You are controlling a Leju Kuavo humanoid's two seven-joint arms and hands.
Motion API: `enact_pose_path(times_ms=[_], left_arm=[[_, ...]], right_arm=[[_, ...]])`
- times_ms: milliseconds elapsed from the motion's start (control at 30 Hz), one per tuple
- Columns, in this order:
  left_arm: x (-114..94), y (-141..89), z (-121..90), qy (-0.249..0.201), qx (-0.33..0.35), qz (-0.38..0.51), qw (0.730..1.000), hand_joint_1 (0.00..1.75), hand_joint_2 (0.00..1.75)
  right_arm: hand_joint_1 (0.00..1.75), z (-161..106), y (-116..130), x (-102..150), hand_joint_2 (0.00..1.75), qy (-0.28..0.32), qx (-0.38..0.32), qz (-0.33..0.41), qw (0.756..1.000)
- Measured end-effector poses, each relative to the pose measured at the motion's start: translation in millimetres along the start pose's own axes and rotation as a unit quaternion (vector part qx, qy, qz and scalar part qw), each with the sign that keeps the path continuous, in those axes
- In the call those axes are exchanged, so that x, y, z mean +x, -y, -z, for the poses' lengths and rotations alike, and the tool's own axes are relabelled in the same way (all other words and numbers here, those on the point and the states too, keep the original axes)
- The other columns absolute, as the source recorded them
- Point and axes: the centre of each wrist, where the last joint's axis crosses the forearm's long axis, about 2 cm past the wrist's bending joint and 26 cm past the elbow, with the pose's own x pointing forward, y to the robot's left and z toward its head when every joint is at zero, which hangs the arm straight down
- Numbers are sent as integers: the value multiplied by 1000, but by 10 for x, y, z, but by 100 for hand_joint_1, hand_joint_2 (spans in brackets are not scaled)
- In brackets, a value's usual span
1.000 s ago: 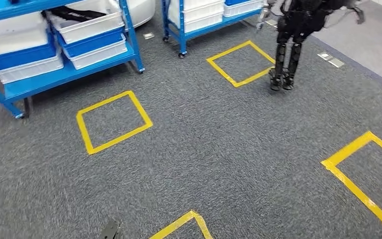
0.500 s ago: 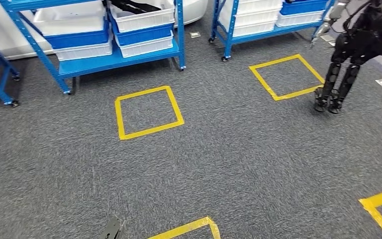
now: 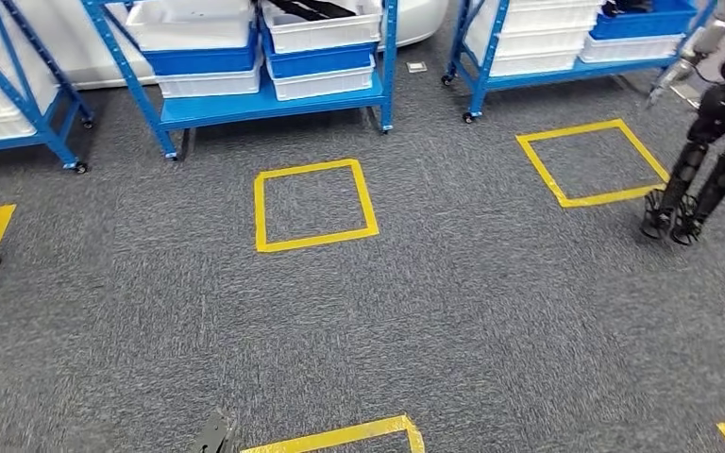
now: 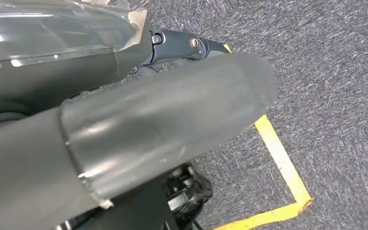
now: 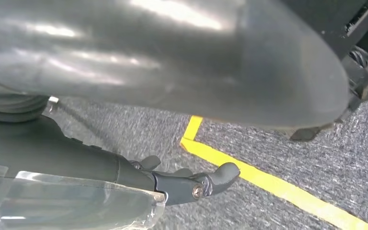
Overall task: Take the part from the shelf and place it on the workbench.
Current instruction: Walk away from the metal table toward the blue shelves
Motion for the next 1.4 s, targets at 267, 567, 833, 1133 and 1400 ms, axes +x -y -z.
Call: enact_pose_path(times_ms=[267,567,833,1133,1400], left_arm=[[81,30,21,4,-11,10,1000,0,0],[83,57,21,3,-14,11,1000,0,0],[98,67,24,3,-15,13,1000,0,0],[148,55,38,9,-13,22,1000,0,0],[175,92,42,19,-15,20,1000,0,0]], right_arm=[[0,-10,-37,-66,0,-5,-4,17,1000],[0,-17,-64,-111,0,-8,-5,22,1000],[0,-24,-99,-141,0,-10,-2,23,1000],[0,-20,-113,-104,0,-6,0,16,1000],[0,-31,-136,-176,0,-11,6,10,1000]])
